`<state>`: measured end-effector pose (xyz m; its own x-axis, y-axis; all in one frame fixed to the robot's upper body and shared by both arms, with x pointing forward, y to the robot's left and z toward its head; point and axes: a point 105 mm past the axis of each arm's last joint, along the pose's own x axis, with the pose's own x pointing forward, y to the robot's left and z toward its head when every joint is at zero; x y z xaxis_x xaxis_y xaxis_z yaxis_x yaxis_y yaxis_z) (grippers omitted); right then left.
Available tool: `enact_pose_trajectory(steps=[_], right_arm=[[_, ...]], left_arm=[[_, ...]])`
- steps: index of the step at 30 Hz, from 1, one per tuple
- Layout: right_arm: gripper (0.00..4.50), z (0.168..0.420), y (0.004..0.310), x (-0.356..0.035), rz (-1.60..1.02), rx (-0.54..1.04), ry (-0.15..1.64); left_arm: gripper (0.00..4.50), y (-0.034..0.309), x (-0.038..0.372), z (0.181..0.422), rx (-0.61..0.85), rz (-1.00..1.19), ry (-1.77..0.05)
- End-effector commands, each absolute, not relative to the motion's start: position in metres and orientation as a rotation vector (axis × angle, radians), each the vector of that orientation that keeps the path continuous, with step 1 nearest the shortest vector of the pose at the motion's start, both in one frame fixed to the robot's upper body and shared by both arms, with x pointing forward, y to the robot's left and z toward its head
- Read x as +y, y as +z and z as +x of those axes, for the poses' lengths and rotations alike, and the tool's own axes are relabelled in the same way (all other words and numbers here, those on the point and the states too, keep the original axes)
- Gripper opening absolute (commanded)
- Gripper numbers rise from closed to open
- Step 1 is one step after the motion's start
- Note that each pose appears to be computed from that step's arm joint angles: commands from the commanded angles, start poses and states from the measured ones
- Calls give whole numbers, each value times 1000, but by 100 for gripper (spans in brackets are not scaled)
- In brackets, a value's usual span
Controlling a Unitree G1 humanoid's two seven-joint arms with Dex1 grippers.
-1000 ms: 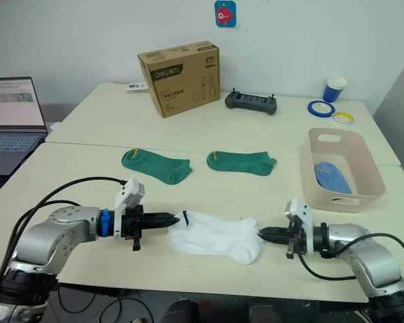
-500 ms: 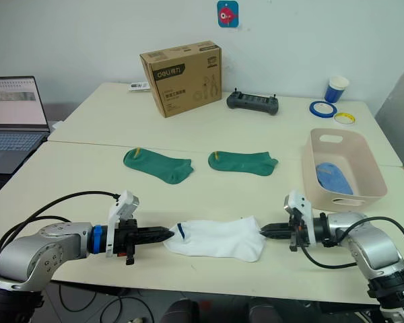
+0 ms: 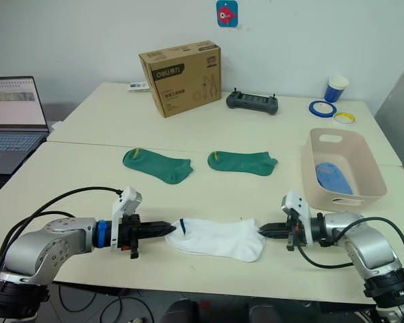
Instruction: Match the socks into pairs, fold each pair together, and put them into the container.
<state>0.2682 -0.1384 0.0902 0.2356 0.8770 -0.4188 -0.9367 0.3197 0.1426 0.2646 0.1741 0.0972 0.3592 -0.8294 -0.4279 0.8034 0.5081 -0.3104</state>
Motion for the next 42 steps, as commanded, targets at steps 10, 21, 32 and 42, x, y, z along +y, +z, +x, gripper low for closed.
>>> enact_pose_trajectory(steps=[10,21,32,42], right_arm=[[0,272,99,-133,-160,397,1242],[0,275,105,-130,-147,355,1243],[0,276,98,-137,-187,384,1224],[47,274,100,-137,-169,371,1216]], left_arm=[[4,101,175,265,562,-9,-1068],[4,101,177,259,559,-16,-1078],[4,101,172,260,550,-4,-1095],[44,103,172,261,514,32,-1118]])
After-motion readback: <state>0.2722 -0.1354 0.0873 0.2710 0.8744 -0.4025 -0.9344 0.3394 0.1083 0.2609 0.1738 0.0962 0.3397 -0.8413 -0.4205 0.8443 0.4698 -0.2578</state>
